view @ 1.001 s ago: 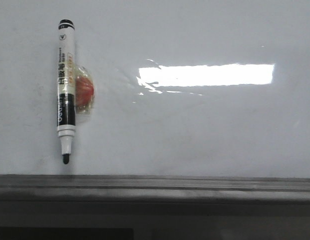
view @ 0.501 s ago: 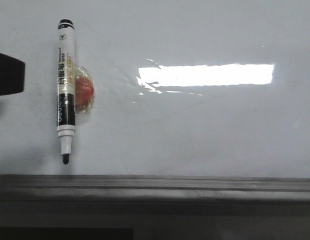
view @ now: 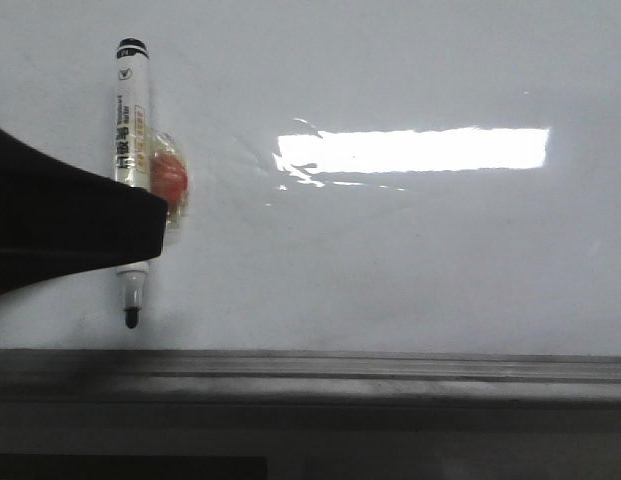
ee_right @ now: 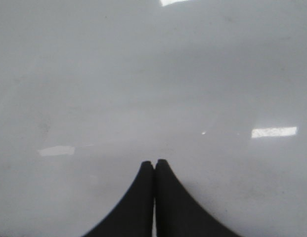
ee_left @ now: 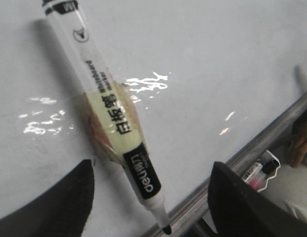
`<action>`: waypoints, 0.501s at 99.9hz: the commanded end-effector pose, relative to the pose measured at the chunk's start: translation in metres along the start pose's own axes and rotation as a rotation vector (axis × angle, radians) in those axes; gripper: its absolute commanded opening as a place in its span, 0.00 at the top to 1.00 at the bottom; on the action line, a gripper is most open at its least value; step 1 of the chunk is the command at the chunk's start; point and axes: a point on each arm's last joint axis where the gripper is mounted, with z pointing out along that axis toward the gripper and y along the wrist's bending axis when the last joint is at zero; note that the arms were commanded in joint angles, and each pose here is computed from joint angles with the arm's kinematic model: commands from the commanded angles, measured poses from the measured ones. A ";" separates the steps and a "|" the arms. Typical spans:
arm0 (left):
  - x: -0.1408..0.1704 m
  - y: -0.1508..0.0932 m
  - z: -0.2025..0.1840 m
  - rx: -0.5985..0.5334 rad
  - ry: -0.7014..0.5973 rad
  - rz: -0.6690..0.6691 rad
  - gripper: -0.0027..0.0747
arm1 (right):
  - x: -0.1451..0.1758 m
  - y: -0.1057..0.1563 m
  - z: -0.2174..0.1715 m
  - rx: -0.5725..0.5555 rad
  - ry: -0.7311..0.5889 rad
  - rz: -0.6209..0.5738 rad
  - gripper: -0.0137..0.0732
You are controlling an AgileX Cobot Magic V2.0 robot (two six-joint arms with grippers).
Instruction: Write number 6 on whiteboard
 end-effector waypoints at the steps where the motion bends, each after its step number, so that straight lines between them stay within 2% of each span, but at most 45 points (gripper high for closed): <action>1: -0.017 -0.004 0.004 0.022 -0.114 -0.042 0.41 | -0.017 0.002 -0.003 0.002 -0.091 -0.005 0.92; 21: -0.009 -0.001 0.014 -0.004 -0.063 -0.046 0.47 | -0.017 0.002 -0.003 0.002 -0.091 -0.005 0.92; 38: -0.008 0.002 0.021 -0.020 -0.078 -0.066 0.52 | -0.017 0.002 -0.003 0.002 -0.091 -0.005 0.92; 45: -0.007 0.007 0.023 -0.050 -0.081 -0.104 0.57 | -0.017 0.002 -0.003 0.002 -0.091 -0.005 0.92; 50: -0.006 0.011 0.023 -0.085 -0.071 -0.162 0.66 | -0.017 0.002 -0.003 0.002 -0.091 -0.005 0.92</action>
